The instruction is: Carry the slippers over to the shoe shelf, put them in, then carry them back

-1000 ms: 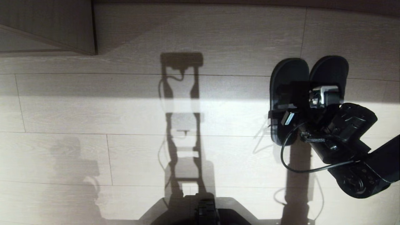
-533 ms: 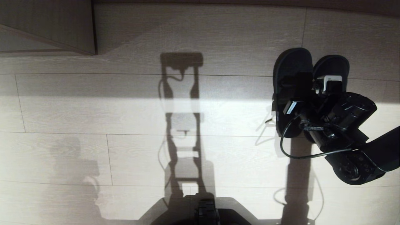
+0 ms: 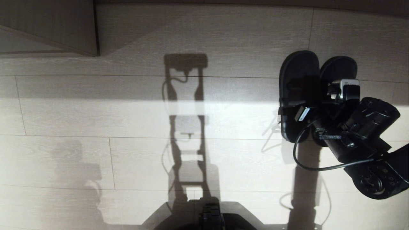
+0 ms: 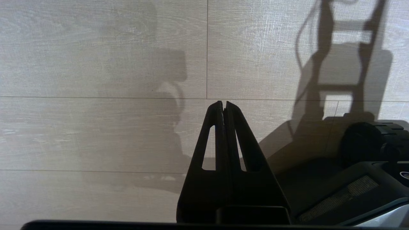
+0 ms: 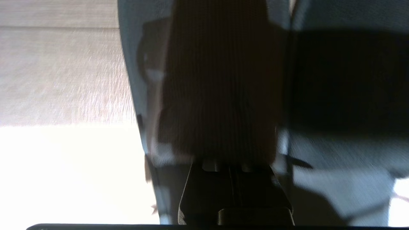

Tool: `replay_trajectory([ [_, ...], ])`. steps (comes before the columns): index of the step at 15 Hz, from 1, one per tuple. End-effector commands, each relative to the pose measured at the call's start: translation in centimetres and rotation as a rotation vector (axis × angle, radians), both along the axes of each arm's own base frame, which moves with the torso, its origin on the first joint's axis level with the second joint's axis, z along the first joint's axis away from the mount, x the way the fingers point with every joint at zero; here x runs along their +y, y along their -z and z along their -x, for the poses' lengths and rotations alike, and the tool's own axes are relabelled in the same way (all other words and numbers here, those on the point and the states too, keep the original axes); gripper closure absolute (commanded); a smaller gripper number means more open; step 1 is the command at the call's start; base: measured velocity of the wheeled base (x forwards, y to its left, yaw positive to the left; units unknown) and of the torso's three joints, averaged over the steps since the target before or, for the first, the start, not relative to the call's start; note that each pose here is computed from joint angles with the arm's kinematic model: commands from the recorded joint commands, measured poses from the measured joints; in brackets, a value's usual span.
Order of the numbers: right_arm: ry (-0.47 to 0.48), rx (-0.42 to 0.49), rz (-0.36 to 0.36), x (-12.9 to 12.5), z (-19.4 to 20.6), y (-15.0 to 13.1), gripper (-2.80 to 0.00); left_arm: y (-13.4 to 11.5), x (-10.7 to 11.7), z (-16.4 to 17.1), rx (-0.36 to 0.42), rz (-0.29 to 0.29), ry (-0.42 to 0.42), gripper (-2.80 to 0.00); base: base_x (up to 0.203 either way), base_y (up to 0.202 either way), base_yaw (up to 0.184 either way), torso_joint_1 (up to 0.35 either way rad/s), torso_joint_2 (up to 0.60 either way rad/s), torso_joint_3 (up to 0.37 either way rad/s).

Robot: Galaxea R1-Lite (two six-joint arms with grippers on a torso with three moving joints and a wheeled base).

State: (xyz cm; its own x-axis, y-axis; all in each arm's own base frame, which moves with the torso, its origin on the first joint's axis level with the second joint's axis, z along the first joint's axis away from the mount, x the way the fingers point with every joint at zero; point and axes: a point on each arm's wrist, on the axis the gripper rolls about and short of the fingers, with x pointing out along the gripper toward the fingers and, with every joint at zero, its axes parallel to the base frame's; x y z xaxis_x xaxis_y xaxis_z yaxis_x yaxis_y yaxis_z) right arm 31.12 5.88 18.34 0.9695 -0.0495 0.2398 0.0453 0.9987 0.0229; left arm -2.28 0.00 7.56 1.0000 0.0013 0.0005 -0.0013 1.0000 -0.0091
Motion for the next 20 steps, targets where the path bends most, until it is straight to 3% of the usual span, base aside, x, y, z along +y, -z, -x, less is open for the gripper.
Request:
replay_trajectory([
  [1, -0.004, -0.020, -0.005, -0.2, 1.6, -0.7, 0.00, 0.0, 0.0, 0.0, -0.003, 0.000, 0.000, 0.00, 0.000, 0.000, 0.000, 0.000, 0.00, 0.000],
  [6, -0.022, 0.063, 0.005, -0.4, 4.6, 1.2, 0.00, 0.0, 0.0, 0.0, -0.003, 0.000, -0.002, 0.00, 0.000, 0.000, 0.000, 0.000, 0.00, 0.000],
  [10, -0.033, 0.041, -0.012, -1.1, 8.3, 0.8, 0.00, 0.0, 0.0, 0.0, -0.003, 0.000, 0.000, 0.00, 0.000, 0.000, 0.000, 0.000, 0.00, 0.000],
  [20, 0.008, -0.202, -0.023, -4.8, 23.3, -2.3, 0.00, 0.0, 0.0, 0.0, -0.003, 0.000, -0.002, 0.00, 0.000, 0.000, 0.000, 0.000, 0.00, 0.000],
])
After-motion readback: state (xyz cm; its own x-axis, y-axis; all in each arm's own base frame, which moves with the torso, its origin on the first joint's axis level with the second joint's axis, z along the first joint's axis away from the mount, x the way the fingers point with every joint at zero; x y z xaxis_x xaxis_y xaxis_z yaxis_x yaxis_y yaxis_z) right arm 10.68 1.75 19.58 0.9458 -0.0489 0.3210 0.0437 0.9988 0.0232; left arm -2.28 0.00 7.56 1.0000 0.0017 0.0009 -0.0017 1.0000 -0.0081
